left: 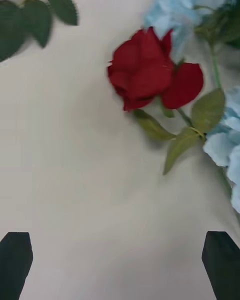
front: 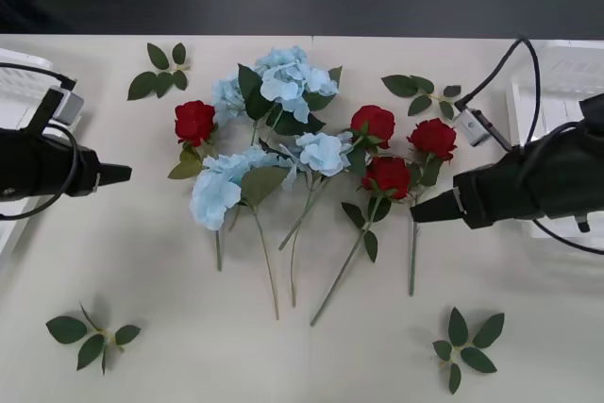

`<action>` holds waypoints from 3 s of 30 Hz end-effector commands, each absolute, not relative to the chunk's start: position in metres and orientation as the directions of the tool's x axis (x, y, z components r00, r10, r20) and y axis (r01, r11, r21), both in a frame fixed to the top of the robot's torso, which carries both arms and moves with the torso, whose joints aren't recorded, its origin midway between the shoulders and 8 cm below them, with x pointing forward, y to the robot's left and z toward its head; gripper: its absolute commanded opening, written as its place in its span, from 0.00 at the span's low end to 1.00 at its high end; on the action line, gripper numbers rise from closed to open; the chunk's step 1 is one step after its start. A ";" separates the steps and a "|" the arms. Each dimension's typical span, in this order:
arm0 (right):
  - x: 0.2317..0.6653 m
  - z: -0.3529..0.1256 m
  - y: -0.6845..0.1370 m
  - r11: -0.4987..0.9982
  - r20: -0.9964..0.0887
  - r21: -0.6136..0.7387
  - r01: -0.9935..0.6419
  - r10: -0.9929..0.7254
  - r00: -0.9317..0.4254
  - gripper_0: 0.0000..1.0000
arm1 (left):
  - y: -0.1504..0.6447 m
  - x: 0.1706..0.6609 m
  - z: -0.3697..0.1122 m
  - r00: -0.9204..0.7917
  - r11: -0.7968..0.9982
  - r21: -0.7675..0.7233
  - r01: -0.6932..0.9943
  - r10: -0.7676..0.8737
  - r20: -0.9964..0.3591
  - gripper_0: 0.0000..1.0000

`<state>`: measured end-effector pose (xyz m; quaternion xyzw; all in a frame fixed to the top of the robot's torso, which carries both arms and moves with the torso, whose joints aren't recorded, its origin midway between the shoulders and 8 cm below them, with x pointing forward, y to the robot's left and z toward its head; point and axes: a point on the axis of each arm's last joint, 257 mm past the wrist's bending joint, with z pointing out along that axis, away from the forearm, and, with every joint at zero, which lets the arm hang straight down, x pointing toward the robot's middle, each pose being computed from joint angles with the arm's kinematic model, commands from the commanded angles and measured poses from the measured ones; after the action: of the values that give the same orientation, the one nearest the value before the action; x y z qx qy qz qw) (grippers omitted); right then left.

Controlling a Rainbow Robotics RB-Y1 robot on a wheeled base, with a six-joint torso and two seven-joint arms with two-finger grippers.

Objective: Put the red flowers into the right box and the blue flowers into the left box

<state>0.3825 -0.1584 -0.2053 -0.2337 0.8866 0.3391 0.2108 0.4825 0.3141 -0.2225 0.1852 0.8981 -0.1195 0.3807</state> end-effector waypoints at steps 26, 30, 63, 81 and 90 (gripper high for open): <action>0.418 -0.267 -0.168 0.874 -0.351 0.487 0.000 0.196 -0.916 1.00 | 0.228 0.527 -0.246 -0.724 0.979 -0.190 0.071 -0.080 -0.685 1.00; 0.419 -0.278 -0.174 0.906 -0.355 0.422 0.021 0.186 -0.916 1.00 | 0.218 0.526 -0.253 -0.731 0.984 -0.168 0.058 -0.072 -0.679 1.00; 0.479 -0.324 -0.188 0.969 -0.435 0.183 0.165 0.230 -0.871 1.00 | 0.183 0.548 -0.294 -0.756 0.992 -0.117 0.042 -0.045 -0.654 1.00; 0.485 -0.356 -0.206 0.979 -0.420 0.100 0.178 0.203 -0.884 1.00 | 0.191 0.547 -0.306 -0.766 0.996 -0.083 0.032 -0.029 -0.642 0.08; 0.486 -0.357 -0.205 0.982 -0.428 0.085 0.167 0.187 -0.884 0.00 | 0.191 0.546 -0.308 -0.767 0.997 -0.065 0.042 -0.010 -0.641 0.00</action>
<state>0.4828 -0.2112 -0.3570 0.0870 0.9717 0.0155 0.2191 0.5370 0.2041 -0.3217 0.0053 0.9449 -0.0337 0.3256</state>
